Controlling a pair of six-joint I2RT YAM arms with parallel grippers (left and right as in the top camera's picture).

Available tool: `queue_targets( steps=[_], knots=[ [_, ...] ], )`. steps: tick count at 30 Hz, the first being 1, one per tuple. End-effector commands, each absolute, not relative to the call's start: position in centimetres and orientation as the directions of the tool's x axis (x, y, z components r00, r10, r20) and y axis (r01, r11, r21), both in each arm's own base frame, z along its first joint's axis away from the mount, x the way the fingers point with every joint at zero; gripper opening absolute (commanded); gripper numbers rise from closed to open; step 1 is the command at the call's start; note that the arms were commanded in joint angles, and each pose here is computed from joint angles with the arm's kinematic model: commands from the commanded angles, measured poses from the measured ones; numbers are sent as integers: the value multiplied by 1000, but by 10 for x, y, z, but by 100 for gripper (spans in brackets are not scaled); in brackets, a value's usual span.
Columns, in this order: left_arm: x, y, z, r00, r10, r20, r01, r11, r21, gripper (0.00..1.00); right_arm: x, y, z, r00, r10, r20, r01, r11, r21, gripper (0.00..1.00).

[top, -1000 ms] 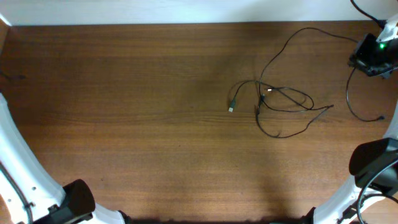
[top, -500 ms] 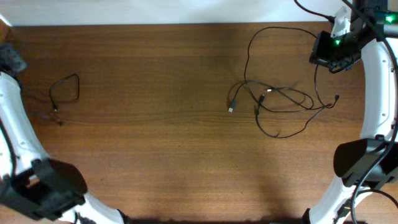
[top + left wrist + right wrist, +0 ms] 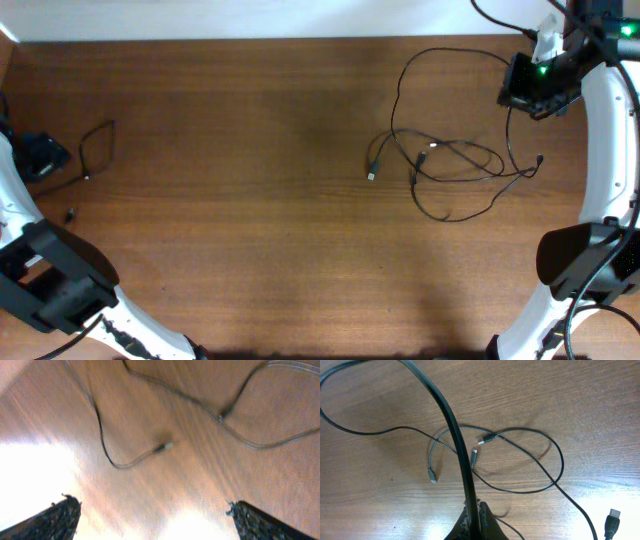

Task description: Untangle cables

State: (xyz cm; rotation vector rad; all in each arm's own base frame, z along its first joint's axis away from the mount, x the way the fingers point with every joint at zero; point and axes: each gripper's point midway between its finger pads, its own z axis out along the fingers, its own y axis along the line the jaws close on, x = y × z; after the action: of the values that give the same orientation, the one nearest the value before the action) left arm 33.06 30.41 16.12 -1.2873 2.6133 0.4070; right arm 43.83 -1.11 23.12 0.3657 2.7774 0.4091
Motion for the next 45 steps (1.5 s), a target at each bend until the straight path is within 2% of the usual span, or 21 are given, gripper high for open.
queue_targets(
  steps=[1,3,4,7,10,12,15,16,17,19,21,24,26,28,29,31,33,34,36,42,45],
  knots=[
    [331,286,163,-597,-761,-252,-798,597,84,100,437,-10,237,-919,275,-282,185,934,307,4],
    [362,259,170,-666,-699,-260,-703,705,-96,99,437,-4,237,-922,267,-280,174,933,315,4],
    [385,238,184,-715,-625,-313,-601,779,-180,100,437,7,238,-929,239,-281,141,934,327,4],
    [429,169,235,-765,-442,-469,-332,894,-302,100,434,55,239,-950,137,-281,34,939,343,4],
    [450,110,250,-789,-346,-508,-178,920,-350,99,421,129,244,-959,-8,-285,-127,907,402,4],
    [459,87,252,-798,-297,-524,-120,931,-345,99,410,175,256,-950,-81,-300,-227,842,490,4],
    [468,68,256,-793,-255,-553,-64,938,-341,99,399,208,283,-928,-130,-350,-316,772,552,10],
    [471,61,259,-792,-229,-566,-25,938,-344,99,397,213,295,-917,-134,-375,-341,752,565,33],
    [475,46,264,-784,-168,-598,66,935,-349,100,395,216,314,-903,-132,-408,-367,731,576,68],
    [477,27,268,-777,-122,-617,142,921,-361,99,397,200,333,-887,-103,-449,-362,759,541,99],
    [477,8,268,-775,-59,-629,206,918,-340,99,404,171,334,-887,-60,-458,-301,827,475,99],
    [474,-44,267,-761,83,-643,352,886,-302,100,415,99,321,-905,64,-421,-111,919,377,99],
    [467,-100,260,-721,237,-651,503,825,-257,98,422,50,320,-896,167,-411,2,928,373,99],
    [462,-142,244,-714,320,-623,560,795,-233,95,422,10,319,-881,252,-402,94,923,373,99],
    [454,-180,227,-710,378,-594,608,754,-247,93,421,-7,318,-873,287,-395,133,918,373,99],
    [444,-233,190,-739,424,-523,617,737,-275,91,416,-30,316,-862,337,-380,191,908,373,99],
    [429,-280,163,-704,505,-499,682,677,-277,92,413,-40,315,-858,358,-369,216,903,372,99],
    [423,-299,154,-668,548,-503,721,644,-256,93,413,-40,314,-861,347,-372,208,907,367,99],
    [401,-353,130,-481,690,-541,867,466,-178,93,411,-41,314,-864,343,-370,207,910,359,99],
    [355,-440,82,-138,798,-587,989,140,-42,92,411,-40,313,-866,340,-367,206,911,358,99],
    [350,-465,64,-85,783,-616,995,99,-12,92,409,-40,312,-869,339,-360,207,910,358,99]
  ],
)
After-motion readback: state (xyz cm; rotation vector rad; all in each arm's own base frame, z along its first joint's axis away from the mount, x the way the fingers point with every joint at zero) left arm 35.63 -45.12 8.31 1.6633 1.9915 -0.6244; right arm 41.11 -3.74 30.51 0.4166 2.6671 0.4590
